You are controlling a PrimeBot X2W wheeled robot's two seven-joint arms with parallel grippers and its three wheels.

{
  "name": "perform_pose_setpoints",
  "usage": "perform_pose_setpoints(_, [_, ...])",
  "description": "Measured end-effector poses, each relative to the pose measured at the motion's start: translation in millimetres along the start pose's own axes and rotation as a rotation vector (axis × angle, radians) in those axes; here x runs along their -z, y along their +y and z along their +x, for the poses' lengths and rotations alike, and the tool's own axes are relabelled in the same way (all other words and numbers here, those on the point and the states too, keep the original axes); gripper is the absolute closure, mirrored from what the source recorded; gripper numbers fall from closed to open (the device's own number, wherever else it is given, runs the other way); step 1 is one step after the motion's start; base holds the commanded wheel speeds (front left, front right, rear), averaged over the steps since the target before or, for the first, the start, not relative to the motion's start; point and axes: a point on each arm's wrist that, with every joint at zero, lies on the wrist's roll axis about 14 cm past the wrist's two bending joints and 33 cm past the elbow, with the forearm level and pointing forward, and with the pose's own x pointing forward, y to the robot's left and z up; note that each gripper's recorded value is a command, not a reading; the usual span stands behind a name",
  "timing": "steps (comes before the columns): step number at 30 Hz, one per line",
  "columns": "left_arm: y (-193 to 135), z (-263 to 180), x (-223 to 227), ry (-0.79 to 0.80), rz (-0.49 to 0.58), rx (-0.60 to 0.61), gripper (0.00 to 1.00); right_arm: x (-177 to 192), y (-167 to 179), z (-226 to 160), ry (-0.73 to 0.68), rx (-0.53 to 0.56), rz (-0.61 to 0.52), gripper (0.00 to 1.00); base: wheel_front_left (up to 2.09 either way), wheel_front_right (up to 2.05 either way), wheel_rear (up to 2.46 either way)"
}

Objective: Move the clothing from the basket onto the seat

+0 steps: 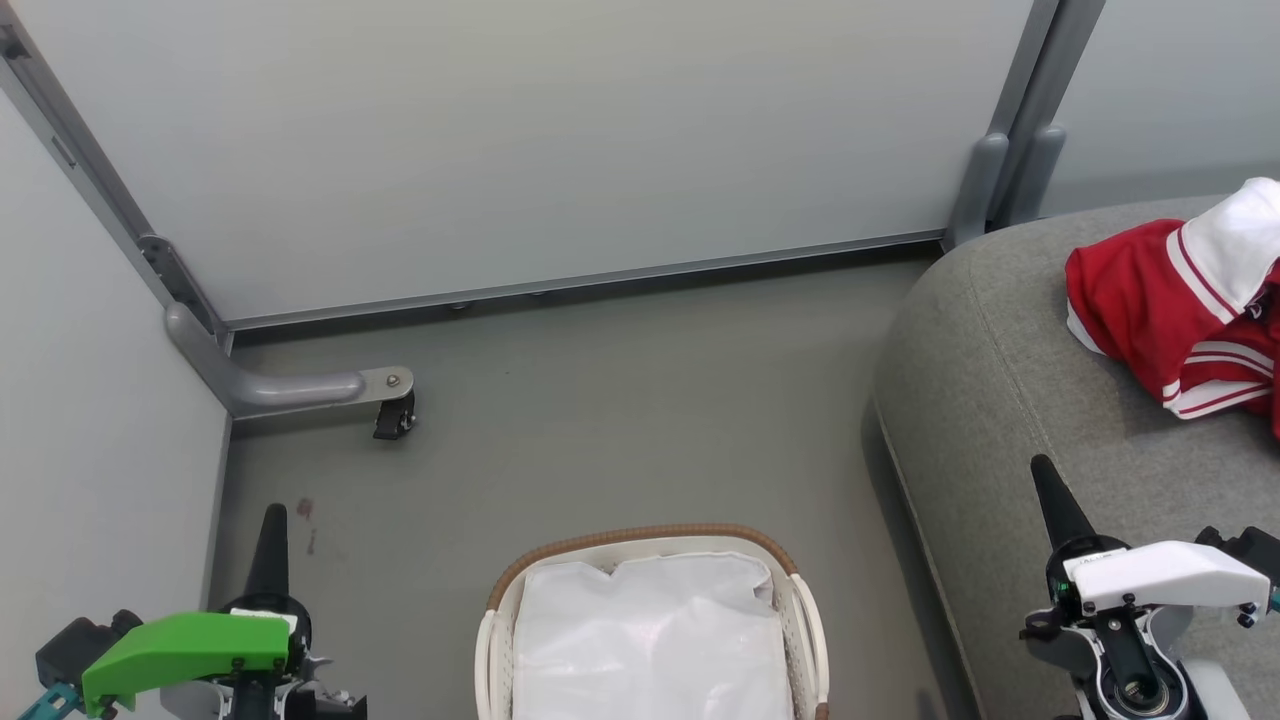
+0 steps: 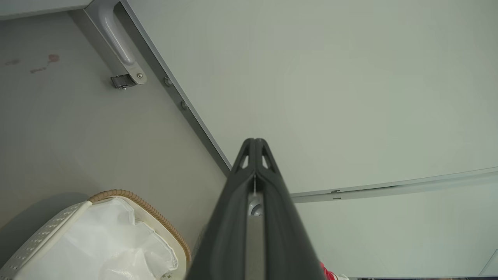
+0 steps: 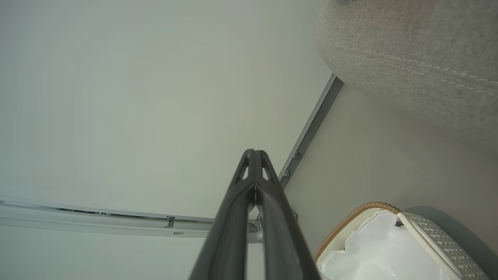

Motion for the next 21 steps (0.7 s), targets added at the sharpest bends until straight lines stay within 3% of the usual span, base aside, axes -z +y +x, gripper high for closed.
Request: perform_pose_setpoints(21, [-12,2,-5,0.003,-0.167,0.044,1.0,-3,9,-1,0.007,-0.035,0.165,1.0,0.0,0.0,0.0])
